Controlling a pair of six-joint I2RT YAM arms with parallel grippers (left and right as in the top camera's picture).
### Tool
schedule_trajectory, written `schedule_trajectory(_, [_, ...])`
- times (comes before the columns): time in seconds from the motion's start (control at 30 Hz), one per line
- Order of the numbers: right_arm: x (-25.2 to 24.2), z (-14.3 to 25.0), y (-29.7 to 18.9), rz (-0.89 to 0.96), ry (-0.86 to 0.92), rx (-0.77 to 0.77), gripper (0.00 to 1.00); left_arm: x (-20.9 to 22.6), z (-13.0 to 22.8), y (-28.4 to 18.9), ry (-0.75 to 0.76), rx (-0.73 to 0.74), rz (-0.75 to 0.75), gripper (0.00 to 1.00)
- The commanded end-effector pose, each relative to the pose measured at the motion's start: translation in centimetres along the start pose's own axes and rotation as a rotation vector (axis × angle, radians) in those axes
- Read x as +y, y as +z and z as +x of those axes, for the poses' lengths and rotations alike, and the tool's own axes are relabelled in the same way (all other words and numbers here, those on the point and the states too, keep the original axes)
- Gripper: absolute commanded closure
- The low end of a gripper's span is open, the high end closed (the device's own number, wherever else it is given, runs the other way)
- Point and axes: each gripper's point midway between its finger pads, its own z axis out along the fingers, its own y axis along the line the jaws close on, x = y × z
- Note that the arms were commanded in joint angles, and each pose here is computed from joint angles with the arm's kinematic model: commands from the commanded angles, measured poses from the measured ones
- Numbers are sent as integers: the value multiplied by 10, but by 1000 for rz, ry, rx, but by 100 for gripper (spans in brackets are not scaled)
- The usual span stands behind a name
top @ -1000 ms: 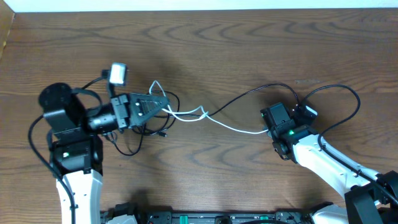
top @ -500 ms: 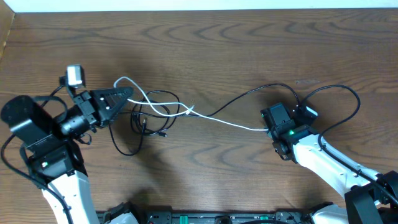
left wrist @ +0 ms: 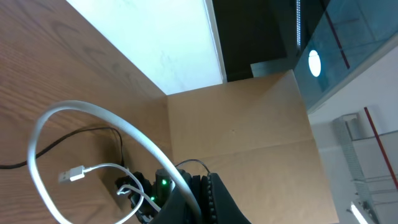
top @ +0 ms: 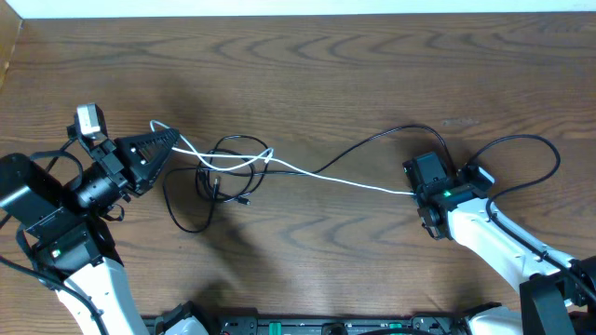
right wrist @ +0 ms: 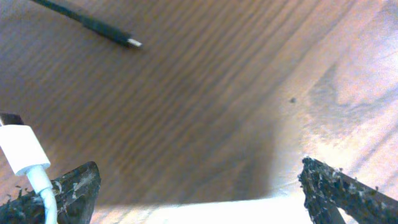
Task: Untangle cables
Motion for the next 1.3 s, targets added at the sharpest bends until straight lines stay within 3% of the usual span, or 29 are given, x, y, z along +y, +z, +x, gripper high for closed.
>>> schedule_trajectory(0.0, [18, 2, -2, -85, -12, 37, 1, -3, 3, -1, 58, 15, 12, 93])
schedule_trajectory(0.17, [99, 29, -30, -527, -351, 174, 1, 7, 9, 2, 80, 31, 14, 93])
schedule_trajectory(0.27, [131, 48, -60, -791, -555, 213, 9, 21, 18, 8, 68, 58, 19, 93])
schedule_trajectory(0.3, [137, 52, -68, -856, -597, 221, 4, 26, 23, 10, 64, 71, 22, 92])
schedule_trajectory(0.47, [148, 60, -88, -991, -643, 249, 1, 50, 46, 24, 31, 134, 25, 93])
schedule_trajectory(0.57, [159, 66, -114, -1169, -698, 274, 1, 66, 62, 35, 9, 173, 10, 93])
schedule_trajectory(0.8, [159, 66, -152, -1414, -672, 397, 1, 100, 99, 64, 12, 247, -86, 92])
schedule_trajectory(0.93, [155, 61, -161, -1470, -629, 460, 1, 111, 111, 78, 40, 264, -148, 91])
schedule_trajectory(1.07, [153, 56, -145, -1395, -598, 445, 1, 123, 118, 87, 51, 260, -224, 91])
schedule_trajectory(1.27, [151, 56, -136, -1342, -589, 440, 1, 170, 144, 84, -15, 274, -490, 83])
